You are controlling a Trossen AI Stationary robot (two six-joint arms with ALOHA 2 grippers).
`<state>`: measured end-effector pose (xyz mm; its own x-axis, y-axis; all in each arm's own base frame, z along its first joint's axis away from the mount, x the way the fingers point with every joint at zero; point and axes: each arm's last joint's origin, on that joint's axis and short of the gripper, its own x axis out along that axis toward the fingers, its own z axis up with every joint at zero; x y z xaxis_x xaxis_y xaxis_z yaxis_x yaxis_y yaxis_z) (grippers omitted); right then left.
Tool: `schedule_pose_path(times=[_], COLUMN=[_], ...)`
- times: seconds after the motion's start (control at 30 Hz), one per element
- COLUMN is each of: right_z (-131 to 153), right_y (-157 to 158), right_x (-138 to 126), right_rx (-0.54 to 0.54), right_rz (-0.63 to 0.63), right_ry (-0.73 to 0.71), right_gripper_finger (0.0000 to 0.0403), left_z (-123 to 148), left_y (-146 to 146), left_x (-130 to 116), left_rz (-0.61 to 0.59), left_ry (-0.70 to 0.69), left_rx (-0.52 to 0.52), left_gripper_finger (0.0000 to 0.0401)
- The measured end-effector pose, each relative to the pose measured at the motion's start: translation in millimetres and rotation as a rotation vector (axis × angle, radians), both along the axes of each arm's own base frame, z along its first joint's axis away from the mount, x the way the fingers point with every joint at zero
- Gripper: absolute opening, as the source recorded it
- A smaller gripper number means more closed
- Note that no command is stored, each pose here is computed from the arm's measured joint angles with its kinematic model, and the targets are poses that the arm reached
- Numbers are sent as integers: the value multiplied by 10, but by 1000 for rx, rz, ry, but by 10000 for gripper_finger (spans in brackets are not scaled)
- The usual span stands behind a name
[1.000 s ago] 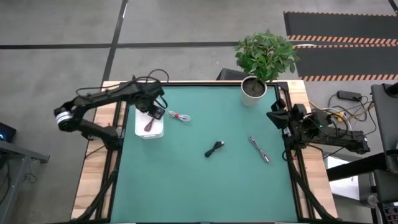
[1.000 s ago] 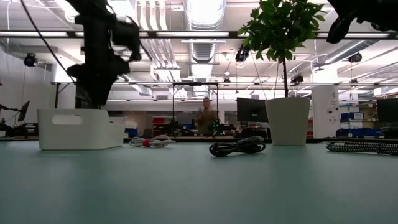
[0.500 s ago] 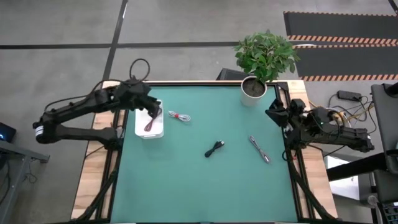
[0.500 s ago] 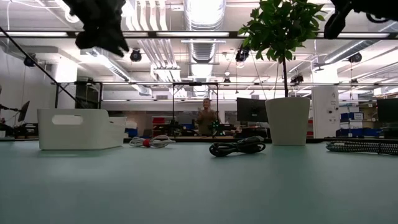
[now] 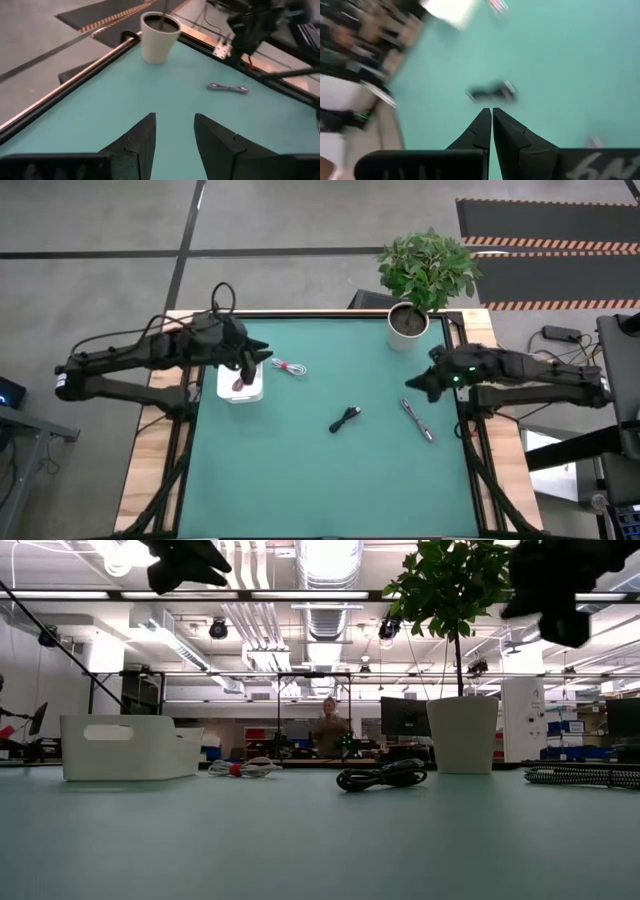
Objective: Pick and place USB-C Cables
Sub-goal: Put the gray charger cable into the white bin
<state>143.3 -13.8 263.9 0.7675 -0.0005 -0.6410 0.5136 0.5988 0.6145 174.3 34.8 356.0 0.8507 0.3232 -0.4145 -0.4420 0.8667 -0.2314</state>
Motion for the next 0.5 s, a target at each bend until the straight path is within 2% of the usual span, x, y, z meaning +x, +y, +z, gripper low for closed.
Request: schedule_pose_path(times=[0.23, 0.5], right_z=[-128, -474], right_y=[166, 384], right_x=[83, 268], right_rx=[100, 183], right_rz=[15, -25], right_ry=[405, 742], right_gripper_finger=[9, 9], left_z=[-31, -344], left_y=[-142, -289], left_x=[135, 268], left_rz=[-83, -166], left_ry=[-56, -198], left_rx=[48, 80], left_gripper_finger=[118, 118])
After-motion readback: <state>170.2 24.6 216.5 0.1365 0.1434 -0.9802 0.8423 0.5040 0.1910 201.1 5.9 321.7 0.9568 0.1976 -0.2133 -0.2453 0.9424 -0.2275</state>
